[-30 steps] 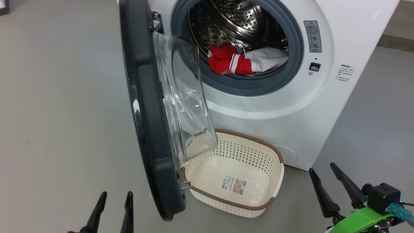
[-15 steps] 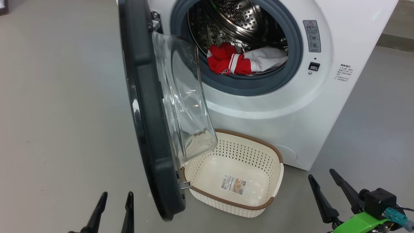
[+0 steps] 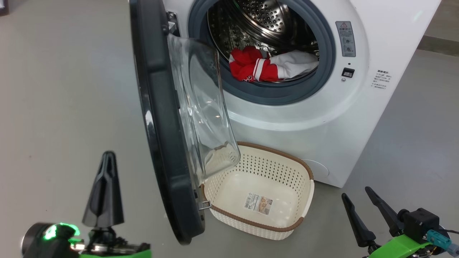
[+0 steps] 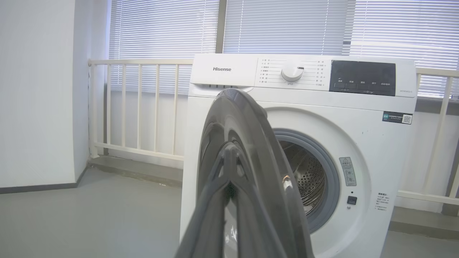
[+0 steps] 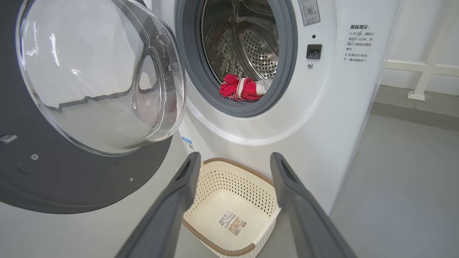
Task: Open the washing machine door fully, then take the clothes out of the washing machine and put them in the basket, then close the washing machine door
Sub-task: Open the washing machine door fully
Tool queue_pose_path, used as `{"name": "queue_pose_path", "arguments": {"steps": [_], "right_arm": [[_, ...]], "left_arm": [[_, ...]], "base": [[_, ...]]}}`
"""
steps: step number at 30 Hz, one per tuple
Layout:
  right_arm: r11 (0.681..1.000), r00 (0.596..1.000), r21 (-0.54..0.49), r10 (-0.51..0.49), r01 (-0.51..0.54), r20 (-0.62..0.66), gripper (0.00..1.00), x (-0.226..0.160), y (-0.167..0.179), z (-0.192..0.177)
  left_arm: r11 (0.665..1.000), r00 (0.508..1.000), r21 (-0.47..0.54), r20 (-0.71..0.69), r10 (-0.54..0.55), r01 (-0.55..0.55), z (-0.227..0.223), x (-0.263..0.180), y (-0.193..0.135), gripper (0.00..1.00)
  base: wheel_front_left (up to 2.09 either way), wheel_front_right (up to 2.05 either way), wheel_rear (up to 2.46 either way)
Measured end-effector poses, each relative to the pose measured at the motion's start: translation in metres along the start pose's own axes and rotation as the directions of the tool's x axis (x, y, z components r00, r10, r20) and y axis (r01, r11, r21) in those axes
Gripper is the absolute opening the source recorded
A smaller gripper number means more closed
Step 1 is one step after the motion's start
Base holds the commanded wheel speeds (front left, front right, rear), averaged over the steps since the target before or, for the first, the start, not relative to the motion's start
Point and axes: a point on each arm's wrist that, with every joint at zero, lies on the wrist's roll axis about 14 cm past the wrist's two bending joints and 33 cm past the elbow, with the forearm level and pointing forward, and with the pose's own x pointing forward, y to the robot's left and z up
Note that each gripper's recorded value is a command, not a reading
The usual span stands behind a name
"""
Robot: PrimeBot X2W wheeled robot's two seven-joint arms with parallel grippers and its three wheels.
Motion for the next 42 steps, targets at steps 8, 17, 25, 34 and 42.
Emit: {"name": "queue_pose_path", "arguments": {"steps": [8,17,25,34,42], "right_arm": [[1.000,1.000,-0.008,-0.009,0.009,0.002,1.00,-0.003,-0.003,0.000],[1.000,1.000,-0.010,-0.020,0.020,0.003,1.00,-0.005,-0.007,0.000],[1.000,1.000,-0.010,-0.022,0.022,0.003,1.00,-0.006,-0.008,0.000],[1.000,1.000,-0.013,-0.020,0.020,0.013,1.00,-0.006,-0.006,0.003],[1.000,1.000,-0.004,-0.014,0.014,0.015,1.00,-0.004,-0.002,0.003]], "left_arm": [[0.955,0.957,-0.087,0.096,-0.274,0.282,0.026,-0.002,-0.095,0.00],[0.926,0.910,-0.228,-0.222,-0.351,0.302,-0.071,-0.042,-0.120,0.00],[0.949,0.886,-0.249,-0.371,-0.277,0.192,-0.115,-0.056,-0.099,0.00],[0.965,0.899,-0.225,-0.383,-0.212,0.132,-0.119,-0.049,-0.080,0.00],[0.987,0.925,-0.160,-0.371,-0.079,0.020,-0.115,-0.041,-0.041,0.00]], "base": [[0.00,0.00,0.00],[0.00,0.00,0.00],[0.00,0.00,0.00],[0.00,0.00,0.00],[0.00,0.00,0.00]]}}
